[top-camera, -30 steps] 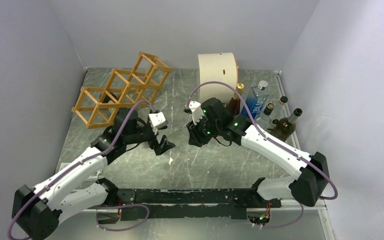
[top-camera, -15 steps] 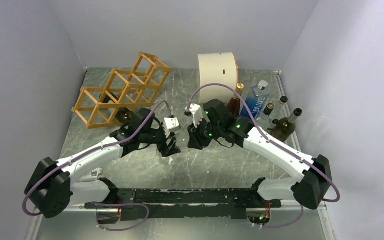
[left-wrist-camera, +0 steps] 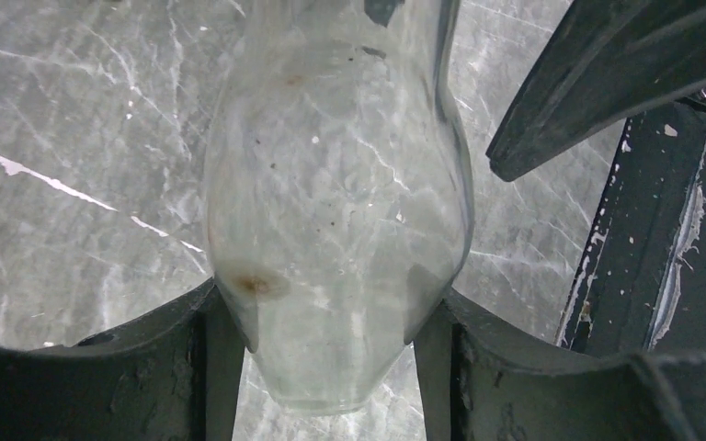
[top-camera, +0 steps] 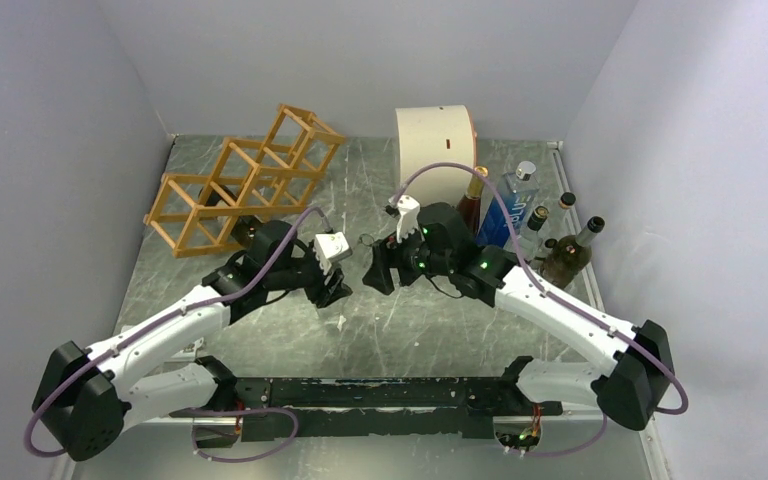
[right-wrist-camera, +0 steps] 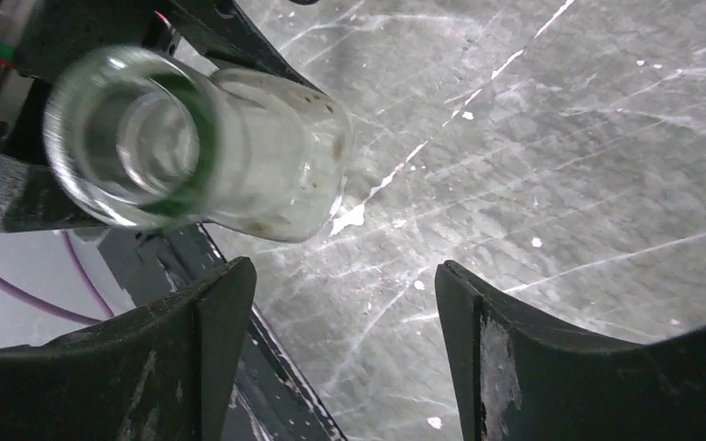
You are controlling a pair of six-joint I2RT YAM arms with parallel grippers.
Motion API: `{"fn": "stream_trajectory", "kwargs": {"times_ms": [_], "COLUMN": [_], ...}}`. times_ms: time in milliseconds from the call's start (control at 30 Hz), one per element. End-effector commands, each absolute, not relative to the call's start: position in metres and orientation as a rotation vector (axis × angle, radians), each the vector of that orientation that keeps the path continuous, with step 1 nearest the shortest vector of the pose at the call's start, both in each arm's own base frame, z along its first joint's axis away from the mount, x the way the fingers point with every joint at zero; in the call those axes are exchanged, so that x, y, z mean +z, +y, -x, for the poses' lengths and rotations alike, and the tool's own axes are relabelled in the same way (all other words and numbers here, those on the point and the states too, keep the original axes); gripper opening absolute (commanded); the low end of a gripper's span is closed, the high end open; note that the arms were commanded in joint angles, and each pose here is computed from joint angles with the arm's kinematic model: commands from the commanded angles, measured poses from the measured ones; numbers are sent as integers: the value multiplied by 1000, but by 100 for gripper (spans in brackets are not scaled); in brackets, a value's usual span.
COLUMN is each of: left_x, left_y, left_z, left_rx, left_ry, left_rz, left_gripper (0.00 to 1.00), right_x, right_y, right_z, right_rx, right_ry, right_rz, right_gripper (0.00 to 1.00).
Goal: Take the wine bottle off the wine rack
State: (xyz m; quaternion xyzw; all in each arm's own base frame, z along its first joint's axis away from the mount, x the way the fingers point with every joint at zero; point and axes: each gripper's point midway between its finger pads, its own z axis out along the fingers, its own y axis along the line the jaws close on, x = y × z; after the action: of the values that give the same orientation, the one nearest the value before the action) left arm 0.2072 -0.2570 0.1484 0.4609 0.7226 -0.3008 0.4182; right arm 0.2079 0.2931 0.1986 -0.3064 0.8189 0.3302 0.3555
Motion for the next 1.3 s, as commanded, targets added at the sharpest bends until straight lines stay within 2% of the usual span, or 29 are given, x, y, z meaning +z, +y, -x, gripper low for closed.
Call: {"fn": "stream_trajectory", "kwargs": {"times_ms": [0,333,567,633,667,767,800,833,1267], "left_x": [173,172,173,173,173,171,171,171,206], "left_y": [-257,-259,-258,-257,-257,-257,-258,-258,-249], "left_z": [-218,-216,-215,-216,-217,-219,-221,-221,-224], "left_rx": [-718,-736,-739,-735,-732,-730,-729,-730,-684], "left_ry": [1728,1743,1743,1748,1756,1784,1790,1797,1682], "left_rz": [-1087,-1091,-1083,-1075,-1068,-1049,-1043,-1040,-963], "left_gripper": [7,7,7,8,12,40,83,98,99], "right_x": [230,269,250,249,249,252,255,258,288], "right_y": [305,321,345,348,347,341,338,334,224], "right_z": [-217,-231,-242,-241,-242,-245,-246,-247,-256], "right_rx": [995,1110,1141,1156,1150,1113,1098,1074,498], "right_ry": [1996,1800,1853,1853,1856,1851,1845,1841,1841], "right_rz": [573,463,502,511,509,492,488,484,406], "right_gripper": [76,73,49,37,30,5,0,0,0]}}
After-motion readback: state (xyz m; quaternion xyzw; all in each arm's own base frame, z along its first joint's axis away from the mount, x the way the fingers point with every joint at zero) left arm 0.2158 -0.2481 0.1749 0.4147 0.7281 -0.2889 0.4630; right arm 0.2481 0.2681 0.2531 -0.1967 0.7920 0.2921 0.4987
